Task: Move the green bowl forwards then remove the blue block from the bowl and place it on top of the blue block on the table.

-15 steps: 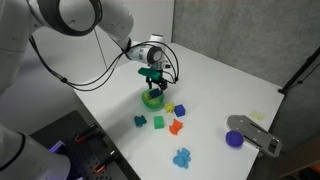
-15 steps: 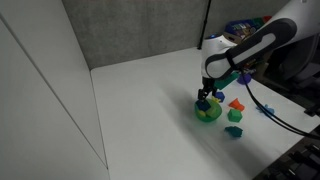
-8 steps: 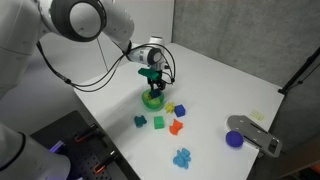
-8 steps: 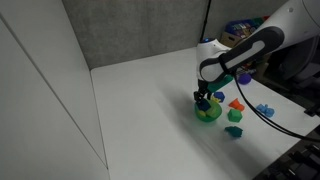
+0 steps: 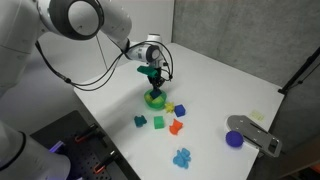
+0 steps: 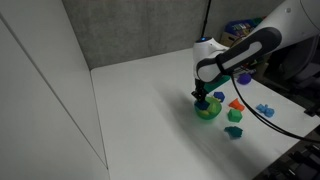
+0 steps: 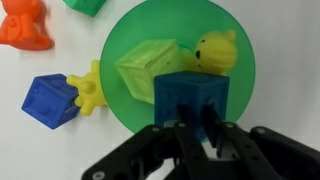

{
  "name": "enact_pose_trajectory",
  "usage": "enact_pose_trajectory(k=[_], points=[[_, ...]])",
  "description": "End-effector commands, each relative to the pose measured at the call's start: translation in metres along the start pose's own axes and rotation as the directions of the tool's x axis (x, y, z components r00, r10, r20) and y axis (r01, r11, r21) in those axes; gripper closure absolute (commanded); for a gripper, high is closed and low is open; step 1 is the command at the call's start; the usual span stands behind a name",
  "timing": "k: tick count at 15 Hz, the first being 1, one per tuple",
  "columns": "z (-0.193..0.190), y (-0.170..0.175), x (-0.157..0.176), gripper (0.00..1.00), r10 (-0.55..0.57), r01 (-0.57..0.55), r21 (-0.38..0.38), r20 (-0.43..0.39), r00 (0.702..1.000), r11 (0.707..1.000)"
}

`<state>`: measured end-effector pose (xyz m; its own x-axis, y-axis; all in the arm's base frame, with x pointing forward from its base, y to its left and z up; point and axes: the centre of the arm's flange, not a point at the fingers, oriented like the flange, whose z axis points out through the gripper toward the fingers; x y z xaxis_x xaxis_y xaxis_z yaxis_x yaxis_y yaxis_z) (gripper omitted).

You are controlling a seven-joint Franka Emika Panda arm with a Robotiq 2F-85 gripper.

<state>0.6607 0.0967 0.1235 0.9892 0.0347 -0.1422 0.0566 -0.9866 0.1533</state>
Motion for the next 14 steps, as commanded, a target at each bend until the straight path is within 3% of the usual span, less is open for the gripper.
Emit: enact_pose_trajectory(k=[1,8,14], points=[[-0.023,0.001,-0.001,0.94,0.007,-0.008,-0.015,-0.011,1.000,1.000],[-0.071,0.025,-0.003,0.95,0.024,-0.024,0.006,-0.064,0.998,1.000],[-0.085,0.083,-0.008,0.95,0.093,-0.096,-0.038,-0.079,0.993,0.995]])
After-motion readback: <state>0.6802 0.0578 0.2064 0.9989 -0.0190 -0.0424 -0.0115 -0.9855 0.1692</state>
